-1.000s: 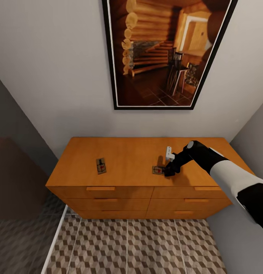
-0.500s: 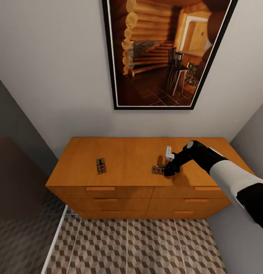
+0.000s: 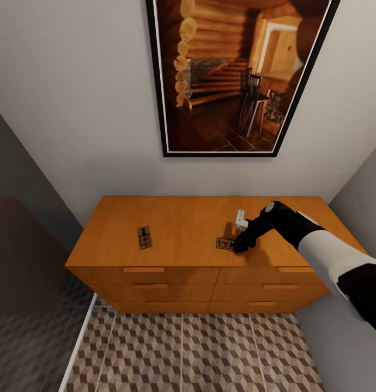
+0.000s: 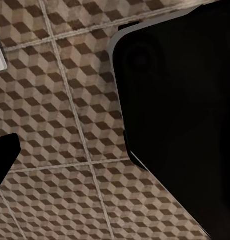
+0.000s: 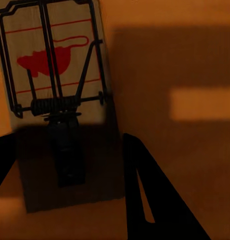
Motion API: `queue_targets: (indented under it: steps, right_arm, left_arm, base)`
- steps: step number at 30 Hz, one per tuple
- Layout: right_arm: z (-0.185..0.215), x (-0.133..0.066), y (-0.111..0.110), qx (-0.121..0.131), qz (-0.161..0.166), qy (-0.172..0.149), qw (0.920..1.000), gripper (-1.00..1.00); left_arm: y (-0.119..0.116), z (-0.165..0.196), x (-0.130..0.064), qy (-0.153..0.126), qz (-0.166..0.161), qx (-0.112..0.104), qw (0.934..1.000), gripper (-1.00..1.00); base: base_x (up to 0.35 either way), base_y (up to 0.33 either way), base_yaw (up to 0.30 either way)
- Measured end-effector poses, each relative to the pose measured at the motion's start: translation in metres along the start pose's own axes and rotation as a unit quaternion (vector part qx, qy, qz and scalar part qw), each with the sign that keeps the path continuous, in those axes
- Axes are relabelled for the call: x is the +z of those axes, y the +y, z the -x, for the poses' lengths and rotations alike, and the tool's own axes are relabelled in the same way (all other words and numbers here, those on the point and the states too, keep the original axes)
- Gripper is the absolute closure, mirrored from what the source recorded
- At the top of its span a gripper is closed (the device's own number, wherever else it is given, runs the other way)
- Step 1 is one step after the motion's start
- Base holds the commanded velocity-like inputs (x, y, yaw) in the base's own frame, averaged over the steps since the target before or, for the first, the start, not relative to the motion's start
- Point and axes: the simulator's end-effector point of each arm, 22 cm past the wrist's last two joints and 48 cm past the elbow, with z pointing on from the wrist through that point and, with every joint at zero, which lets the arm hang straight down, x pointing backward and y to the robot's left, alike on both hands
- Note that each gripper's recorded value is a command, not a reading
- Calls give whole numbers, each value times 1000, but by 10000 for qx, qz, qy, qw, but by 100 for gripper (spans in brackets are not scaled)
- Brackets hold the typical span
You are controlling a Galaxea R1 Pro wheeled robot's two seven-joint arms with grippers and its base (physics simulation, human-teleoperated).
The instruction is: Take the four mousetraps from the cabinet in the bathroom and place them on the bathroom floor. Make sure all four end up on the same floor surface, and ensure that at least two of them are either under or directly next to the same bathroom sink.
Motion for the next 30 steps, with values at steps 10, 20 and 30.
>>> queue_targets:
  steps: [10,20,30]
  right_arm:
    - [26,-2,10,143,166,-399,9990,100]
    - [79,-32,16,325,265,-839,9956,100]
    - [161,-116,11,719,-91,-1585,9847,100]
  left_arm:
    - [0,0,0,5,-1,1,10000,-100]
    - [0,0,0,5,-1,1,10000,-100]
    - [0,0,0,-3,-1,-1,10000,-100]
  base:
    - [0,0,0]
    - [0,0,0]
    - [0,0,0]
